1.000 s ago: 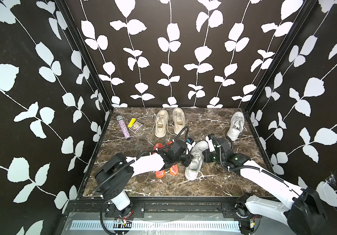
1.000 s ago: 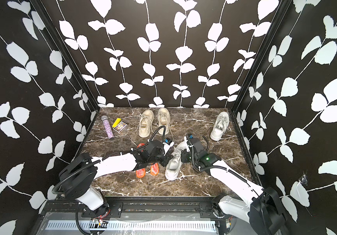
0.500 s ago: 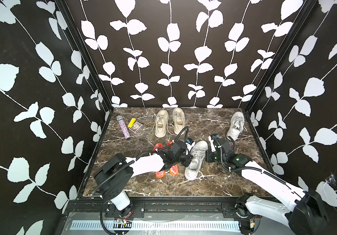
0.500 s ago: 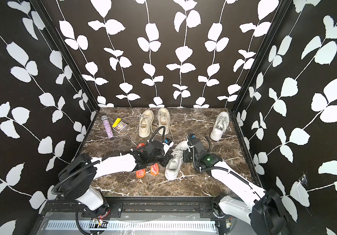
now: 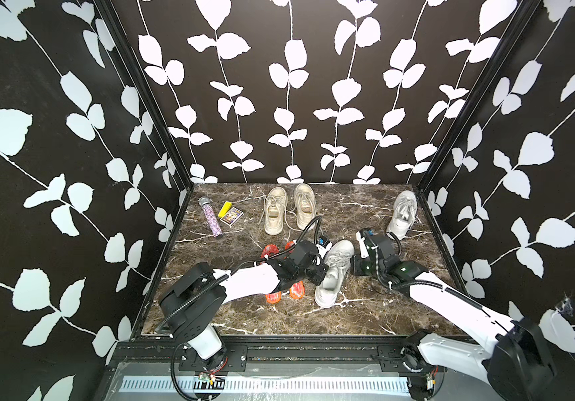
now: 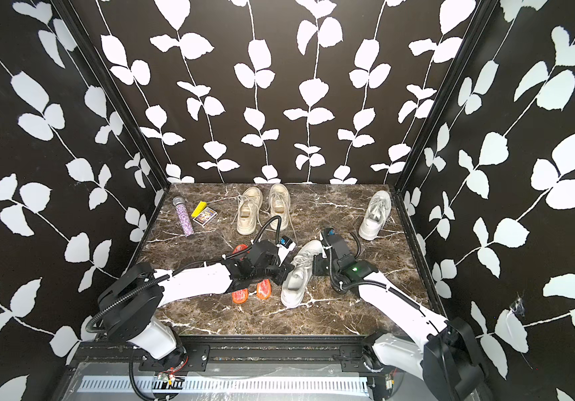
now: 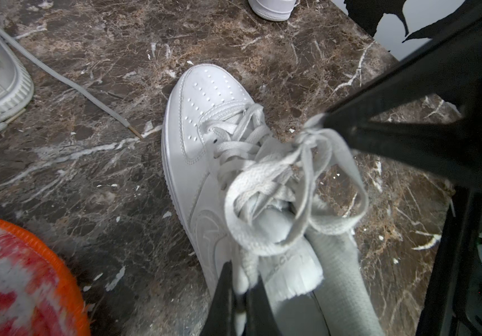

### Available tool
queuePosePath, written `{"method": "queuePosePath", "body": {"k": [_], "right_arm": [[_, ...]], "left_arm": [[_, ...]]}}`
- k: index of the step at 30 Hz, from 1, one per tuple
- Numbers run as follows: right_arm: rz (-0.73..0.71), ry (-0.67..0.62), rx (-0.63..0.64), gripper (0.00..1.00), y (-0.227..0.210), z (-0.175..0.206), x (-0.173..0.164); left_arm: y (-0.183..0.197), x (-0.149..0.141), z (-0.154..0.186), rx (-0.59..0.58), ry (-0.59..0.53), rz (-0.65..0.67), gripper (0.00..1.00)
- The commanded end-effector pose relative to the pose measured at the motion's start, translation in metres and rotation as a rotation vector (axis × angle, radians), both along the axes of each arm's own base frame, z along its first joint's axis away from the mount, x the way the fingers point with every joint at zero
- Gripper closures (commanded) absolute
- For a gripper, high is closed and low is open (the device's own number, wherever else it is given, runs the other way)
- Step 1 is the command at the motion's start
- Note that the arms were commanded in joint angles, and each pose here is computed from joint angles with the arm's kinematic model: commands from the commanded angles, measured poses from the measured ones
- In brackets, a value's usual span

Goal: Remove the insole from the shoe
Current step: Untie the shoelace on the shoe.

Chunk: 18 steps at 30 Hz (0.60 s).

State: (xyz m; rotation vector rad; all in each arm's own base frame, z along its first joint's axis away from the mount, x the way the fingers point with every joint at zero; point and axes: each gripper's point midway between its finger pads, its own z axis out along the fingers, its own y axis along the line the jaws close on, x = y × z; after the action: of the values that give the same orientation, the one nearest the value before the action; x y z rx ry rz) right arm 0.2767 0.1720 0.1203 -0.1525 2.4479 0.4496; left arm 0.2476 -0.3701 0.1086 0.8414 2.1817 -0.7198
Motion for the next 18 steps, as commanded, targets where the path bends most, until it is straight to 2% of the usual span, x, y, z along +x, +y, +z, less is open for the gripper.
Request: {"method": "queuePosePath", "body": {"k": [1,7,15,18], "right_arm": [[0.033,0.026,0.061,0.9,0.012,-0.008,-0.002],[0.054,0.056,0.068,0.77,0.015,-0.018,-0.007],[0.044,0.069,0.053,0.74,0.008,-0.024,-0.014],[0.043,0.074,0.041,0.78,0.006,-0.026,-0.016]], "left_arm": [[0.004,0.007,0.026,-0.051,-0.061,0.02,1.0],[0.004,0.006,0.025,-0.05,-0.058,0.019,1.0],[0.005,0.007,0.026,-0.048,-0.065,0.024,1.0],[0.005,0.008,0.026,-0.045,-0.067,0.028,1.0]]}}
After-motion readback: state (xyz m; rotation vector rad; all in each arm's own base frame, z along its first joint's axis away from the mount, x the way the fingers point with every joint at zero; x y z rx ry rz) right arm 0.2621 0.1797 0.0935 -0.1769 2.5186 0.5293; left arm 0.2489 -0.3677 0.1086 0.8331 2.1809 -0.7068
